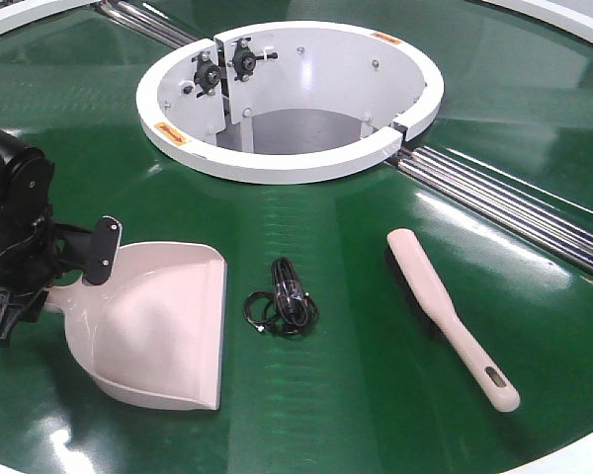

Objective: Clean and inspect green conveyor with broom and dustpan
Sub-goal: 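Lower the right gripper onto the pink brush handle and grasp it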

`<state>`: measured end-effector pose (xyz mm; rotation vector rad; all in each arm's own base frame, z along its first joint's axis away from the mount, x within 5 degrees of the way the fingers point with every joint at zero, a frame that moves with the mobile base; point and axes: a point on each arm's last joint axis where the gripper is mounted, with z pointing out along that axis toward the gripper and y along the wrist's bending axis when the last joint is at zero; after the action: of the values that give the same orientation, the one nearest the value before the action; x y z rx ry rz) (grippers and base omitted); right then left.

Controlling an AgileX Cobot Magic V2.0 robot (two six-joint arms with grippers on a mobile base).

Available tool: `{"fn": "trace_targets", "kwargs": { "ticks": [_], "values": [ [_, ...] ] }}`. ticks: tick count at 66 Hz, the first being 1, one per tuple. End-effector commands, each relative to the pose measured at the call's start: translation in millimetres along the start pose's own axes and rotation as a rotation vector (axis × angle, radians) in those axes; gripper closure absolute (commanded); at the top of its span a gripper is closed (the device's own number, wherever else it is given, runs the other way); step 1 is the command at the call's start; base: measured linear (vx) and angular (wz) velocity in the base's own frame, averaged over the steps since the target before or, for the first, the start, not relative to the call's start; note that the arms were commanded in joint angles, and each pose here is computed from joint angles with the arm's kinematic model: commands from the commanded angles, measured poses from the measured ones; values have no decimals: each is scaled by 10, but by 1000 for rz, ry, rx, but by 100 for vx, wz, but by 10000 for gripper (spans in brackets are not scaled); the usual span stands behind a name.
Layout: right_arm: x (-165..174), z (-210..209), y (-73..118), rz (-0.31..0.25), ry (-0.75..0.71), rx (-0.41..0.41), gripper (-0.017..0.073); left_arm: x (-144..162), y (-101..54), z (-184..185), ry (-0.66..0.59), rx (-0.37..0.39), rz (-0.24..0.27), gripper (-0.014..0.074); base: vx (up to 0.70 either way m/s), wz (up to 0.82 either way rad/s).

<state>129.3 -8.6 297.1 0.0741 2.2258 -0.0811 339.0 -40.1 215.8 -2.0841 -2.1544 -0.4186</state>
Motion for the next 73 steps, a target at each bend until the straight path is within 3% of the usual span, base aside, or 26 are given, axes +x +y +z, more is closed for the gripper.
{"fn": "trace_targets", "kwargs": {
  "ticks": [1, 8, 15, 37, 53, 73],
  "values": [
    [-202, -43, -6, -9, -21, 4, 216, 47, 2, -211, 1, -49, 3, 600, 0, 0],
    [-295, -22, 23, -43, 11, -20, 78, 47, 2, -211, 1, -49, 3, 600, 0, 0],
    [-379, 49, 168, -104, 38, -114, 4, 47, 2, -211, 1, -49, 3, 600, 0, 0],
    [-736, 332, 720, -224, 261, -311, -9, 47, 2, -211, 1, -49, 3, 600, 0, 0],
    [-874, 807, 968, -270, 474, -310, -9, 47, 2, -211, 1, -49, 3, 600, 0, 0],
    [-751, 1453, 1139, -295, 671, -280, 1, 47, 2, -211, 1, -49, 3, 600, 0, 0]
  ]
}}
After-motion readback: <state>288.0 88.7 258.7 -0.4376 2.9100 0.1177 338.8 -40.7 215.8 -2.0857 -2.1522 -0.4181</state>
